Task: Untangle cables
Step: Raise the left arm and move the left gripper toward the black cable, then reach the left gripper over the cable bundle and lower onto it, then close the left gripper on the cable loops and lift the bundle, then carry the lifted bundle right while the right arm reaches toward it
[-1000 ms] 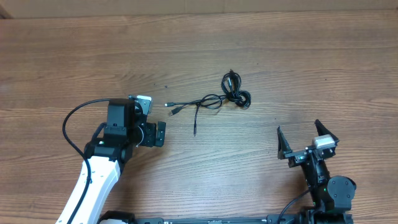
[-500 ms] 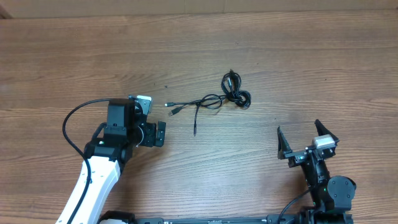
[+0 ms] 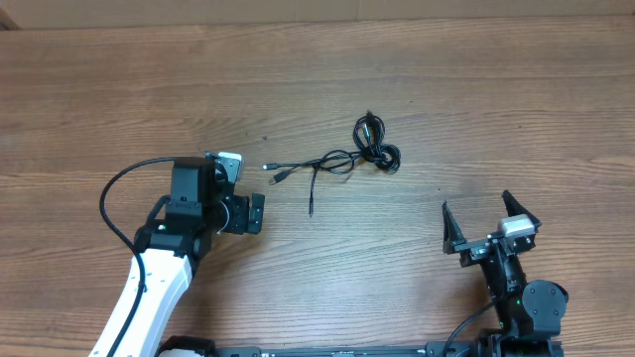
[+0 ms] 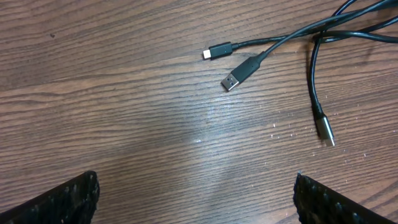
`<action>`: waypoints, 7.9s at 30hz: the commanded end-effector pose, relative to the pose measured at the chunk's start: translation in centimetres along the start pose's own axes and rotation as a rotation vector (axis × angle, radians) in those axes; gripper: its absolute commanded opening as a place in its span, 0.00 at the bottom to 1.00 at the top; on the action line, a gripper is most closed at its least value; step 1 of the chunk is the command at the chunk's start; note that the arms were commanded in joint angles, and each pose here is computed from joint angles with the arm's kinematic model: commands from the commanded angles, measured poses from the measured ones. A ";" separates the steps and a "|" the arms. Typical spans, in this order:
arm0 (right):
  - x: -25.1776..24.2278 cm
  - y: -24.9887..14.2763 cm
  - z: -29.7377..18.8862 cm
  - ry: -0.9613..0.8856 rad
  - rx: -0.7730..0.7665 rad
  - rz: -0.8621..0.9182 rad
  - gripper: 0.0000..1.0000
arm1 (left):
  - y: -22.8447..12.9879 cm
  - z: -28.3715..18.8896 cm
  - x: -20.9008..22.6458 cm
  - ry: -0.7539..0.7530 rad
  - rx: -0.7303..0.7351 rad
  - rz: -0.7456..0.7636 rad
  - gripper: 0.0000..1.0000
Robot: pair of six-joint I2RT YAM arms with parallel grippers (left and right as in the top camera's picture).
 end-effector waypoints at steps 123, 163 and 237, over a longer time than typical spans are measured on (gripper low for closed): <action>0.0 -0.2 0.0 -0.002 -0.007 -0.002 1.00 | 10.7 8.9 -23.2 -0.133 0.301 0.166 1.00; 0.0 -0.2 0.0 -0.002 -0.007 -0.002 1.00 | 8.9 15.8 -20.9 0.020 0.325 0.555 0.04; 0.5 14.3 -1.5 0.211 0.207 0.287 1.00 | 13.7 -12.4 -23.6 -0.761 0.298 0.507 0.04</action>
Point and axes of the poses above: each gripper's point midway between its finger pads, its own z axis out along the fingers, its own x axis along the line the jaws close on, y = z × x, the point moved 8 cm from there along -z, back along the fingers, and after that the axes turned 3 degrees about -z, right-handed, at the moved point
